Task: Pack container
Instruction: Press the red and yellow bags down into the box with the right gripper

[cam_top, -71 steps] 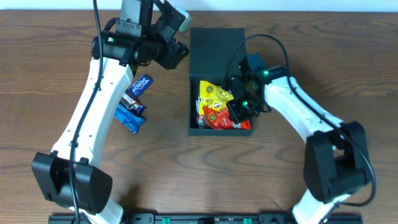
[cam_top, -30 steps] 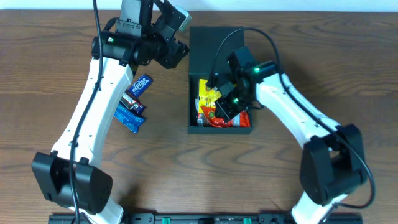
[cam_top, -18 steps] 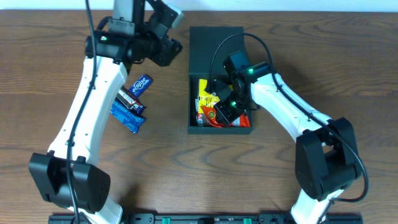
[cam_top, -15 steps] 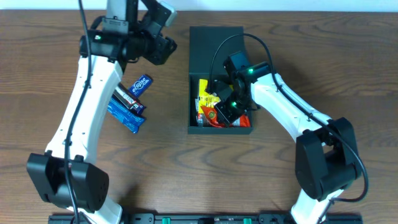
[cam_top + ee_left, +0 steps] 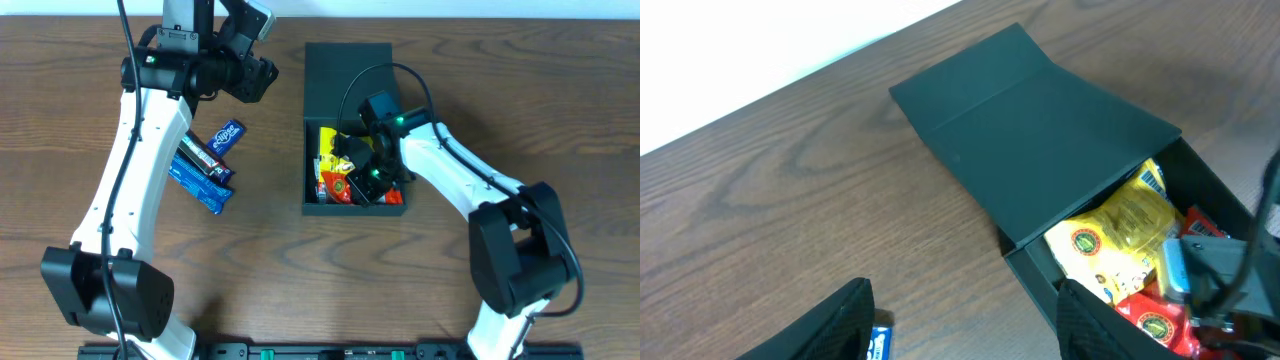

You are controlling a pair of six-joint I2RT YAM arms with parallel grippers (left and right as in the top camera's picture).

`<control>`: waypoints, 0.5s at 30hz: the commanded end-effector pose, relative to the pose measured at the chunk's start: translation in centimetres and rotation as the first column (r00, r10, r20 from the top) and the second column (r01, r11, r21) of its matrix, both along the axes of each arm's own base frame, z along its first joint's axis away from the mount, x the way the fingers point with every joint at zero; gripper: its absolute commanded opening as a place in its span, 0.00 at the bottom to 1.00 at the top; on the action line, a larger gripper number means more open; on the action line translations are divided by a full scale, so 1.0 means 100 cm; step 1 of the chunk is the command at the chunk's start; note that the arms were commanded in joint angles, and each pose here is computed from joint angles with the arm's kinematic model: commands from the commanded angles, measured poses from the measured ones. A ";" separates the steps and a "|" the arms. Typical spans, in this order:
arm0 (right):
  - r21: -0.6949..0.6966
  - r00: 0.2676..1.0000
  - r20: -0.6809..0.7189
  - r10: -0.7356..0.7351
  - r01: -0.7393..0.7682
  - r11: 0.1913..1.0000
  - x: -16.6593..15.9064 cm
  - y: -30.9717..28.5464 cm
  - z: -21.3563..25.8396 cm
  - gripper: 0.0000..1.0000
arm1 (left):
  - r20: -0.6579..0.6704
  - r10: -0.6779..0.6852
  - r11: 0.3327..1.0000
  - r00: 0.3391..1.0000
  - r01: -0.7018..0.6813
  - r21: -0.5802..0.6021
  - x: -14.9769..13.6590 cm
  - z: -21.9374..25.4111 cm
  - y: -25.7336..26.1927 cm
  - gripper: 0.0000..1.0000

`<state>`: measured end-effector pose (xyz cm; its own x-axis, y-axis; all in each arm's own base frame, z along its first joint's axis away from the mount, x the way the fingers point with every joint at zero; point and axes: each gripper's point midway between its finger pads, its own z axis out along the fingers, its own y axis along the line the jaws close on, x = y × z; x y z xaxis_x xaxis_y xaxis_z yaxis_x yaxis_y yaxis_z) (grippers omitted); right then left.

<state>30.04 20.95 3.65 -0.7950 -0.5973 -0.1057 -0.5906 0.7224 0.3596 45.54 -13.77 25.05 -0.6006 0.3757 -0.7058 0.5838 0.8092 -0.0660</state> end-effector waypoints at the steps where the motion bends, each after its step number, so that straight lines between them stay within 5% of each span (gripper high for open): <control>1: 0.003 0.999 -0.045 0.017 -0.017 1.000 -0.007 0.005 -0.019 0.01 | -0.011 0.004 1.000 1.000 -0.004 -0.001 0.002 -0.004 0.000 0.61; 8: 0.029 0.998 -0.052 0.019 -0.018 0.999 -0.006 0.011 -0.019 0.01 | -0.011 0.004 1.000 1.000 -0.004 -0.001 0.002 -0.004 0.000 0.61; 15: 0.087 1.000 0.013 0.020 -0.022 0.996 0.010 0.023 0.032 0.01 | -0.011 0.004 1.000 1.000 -0.004 -0.001 0.002 -0.004 0.000 0.61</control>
